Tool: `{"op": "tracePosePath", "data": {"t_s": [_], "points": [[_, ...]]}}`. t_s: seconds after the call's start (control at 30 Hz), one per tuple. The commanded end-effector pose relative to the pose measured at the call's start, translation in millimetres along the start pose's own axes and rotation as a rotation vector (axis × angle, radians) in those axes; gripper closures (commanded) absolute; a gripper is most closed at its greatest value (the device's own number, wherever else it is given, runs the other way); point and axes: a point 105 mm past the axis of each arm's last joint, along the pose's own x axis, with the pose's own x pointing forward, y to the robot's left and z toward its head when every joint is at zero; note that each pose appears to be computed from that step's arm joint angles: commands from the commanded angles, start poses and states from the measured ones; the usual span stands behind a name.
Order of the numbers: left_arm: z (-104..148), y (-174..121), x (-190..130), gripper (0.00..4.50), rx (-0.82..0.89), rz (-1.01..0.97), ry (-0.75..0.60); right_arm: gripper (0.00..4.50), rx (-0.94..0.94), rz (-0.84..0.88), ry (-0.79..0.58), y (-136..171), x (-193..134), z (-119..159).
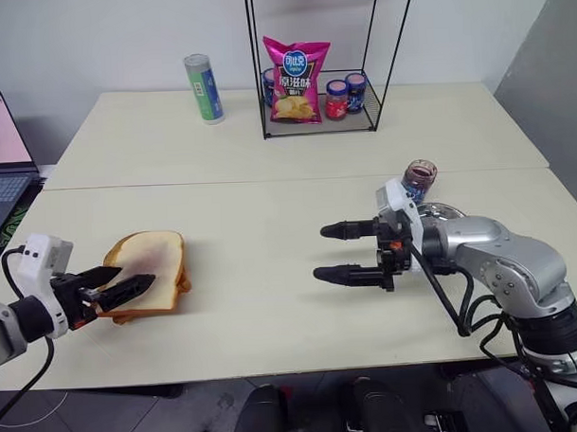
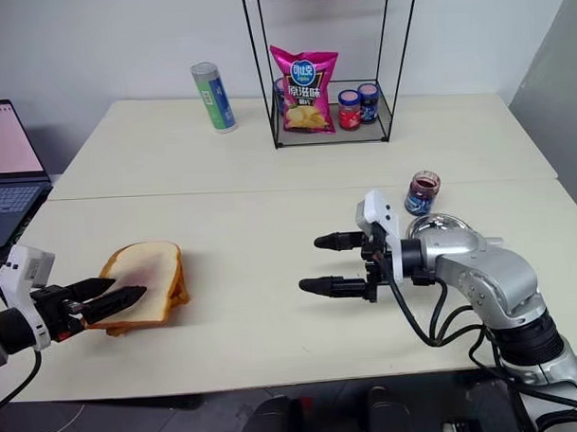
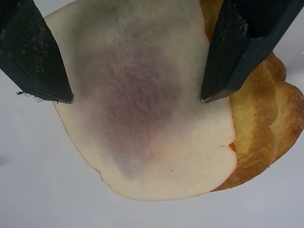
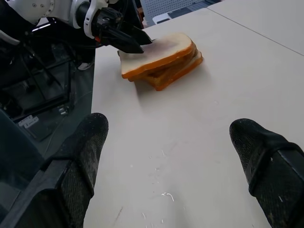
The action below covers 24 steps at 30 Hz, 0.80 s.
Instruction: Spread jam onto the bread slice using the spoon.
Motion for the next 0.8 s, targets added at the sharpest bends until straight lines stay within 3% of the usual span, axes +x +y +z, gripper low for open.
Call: {"op": "tracePosePath", "data": {"t_s": [0.03, 0.63, 0.8], "points": [[-3, -1, 2, 0.80, 0.001, 0.004, 0.011, 0.00, -0.040, 0.016, -0.029, 4, 0, 9], [8, -4, 2, 4.32, 0.004, 0.007, -0.046, 0.00, -0.056, 0.001, -0.036, -2, 0, 13], [11, -3, 0, 4.47, -0.004, 0.016, -0.062, 0.00, -0.055, -0.003, -0.044, -4, 1, 14]]}}
